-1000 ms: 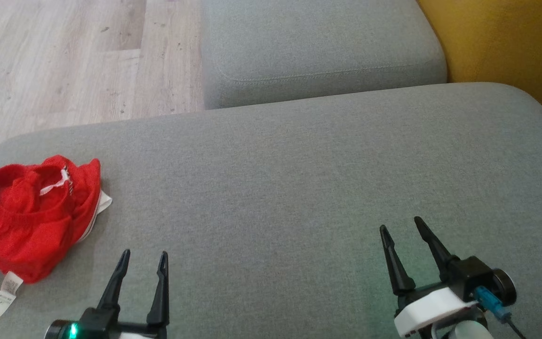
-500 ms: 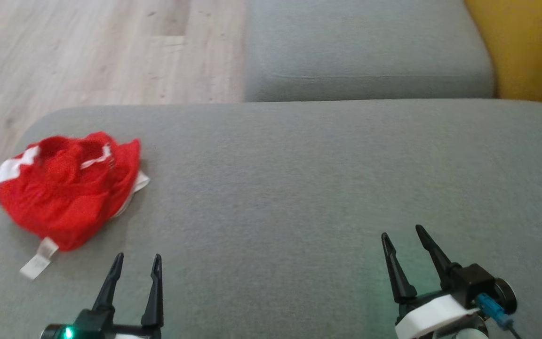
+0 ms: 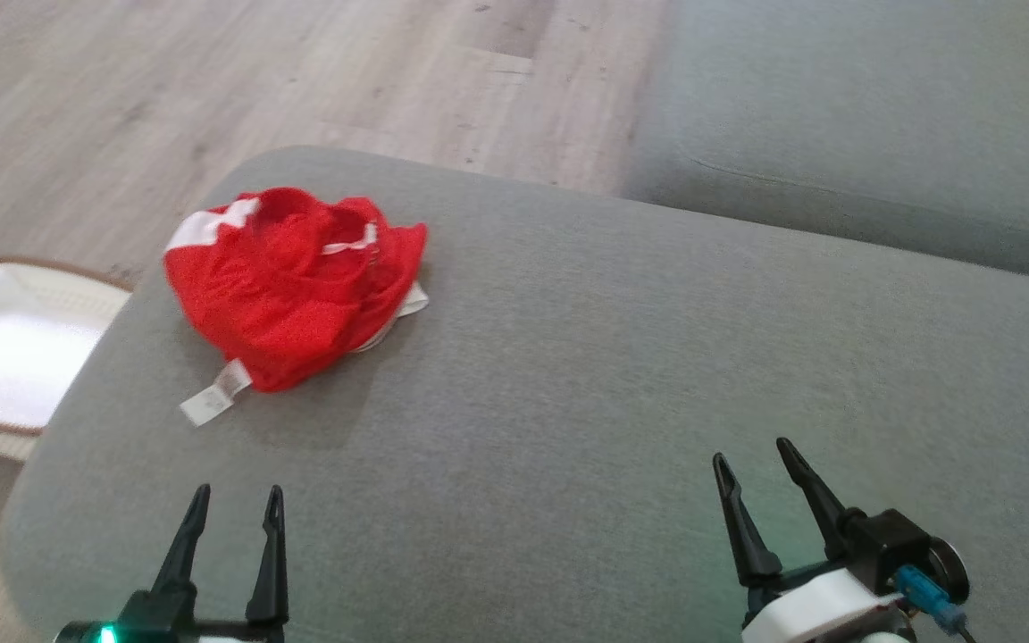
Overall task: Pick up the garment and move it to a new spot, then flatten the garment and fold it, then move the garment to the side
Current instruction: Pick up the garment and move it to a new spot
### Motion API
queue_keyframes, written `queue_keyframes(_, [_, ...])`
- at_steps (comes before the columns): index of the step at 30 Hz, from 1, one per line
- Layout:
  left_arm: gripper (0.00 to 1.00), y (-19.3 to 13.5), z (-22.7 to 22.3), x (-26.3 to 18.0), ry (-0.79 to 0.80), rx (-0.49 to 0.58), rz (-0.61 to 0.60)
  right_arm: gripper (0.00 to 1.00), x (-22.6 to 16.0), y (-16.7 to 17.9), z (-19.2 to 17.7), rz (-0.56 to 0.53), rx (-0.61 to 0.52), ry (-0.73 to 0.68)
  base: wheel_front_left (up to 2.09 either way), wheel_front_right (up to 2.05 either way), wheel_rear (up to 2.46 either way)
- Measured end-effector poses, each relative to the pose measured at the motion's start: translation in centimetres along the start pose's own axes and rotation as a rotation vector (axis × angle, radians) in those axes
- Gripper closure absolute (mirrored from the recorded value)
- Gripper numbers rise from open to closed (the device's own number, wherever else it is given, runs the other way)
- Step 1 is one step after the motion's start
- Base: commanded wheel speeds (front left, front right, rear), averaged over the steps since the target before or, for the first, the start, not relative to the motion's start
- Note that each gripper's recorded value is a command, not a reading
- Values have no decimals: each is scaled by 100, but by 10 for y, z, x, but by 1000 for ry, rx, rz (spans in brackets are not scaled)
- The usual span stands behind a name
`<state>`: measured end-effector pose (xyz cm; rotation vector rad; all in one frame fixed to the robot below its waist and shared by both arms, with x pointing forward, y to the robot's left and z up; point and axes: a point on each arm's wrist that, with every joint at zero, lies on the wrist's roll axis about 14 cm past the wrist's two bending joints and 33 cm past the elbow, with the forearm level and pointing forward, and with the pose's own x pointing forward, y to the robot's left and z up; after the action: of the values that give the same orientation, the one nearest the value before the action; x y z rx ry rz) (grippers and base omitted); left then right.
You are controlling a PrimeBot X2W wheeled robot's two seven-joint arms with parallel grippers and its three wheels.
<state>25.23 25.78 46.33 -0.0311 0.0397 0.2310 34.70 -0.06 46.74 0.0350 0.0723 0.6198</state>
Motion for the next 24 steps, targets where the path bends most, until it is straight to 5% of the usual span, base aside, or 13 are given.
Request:
queue_keyframes(14, [0,32,-5,-24,15,2,106,0,16,22,-8,89,-12,32,0,0,0])
queue_keyframes(24, [0,38,111,65,-232,263,-3,0,25,0,-38,56,-38,107,0,0,0])
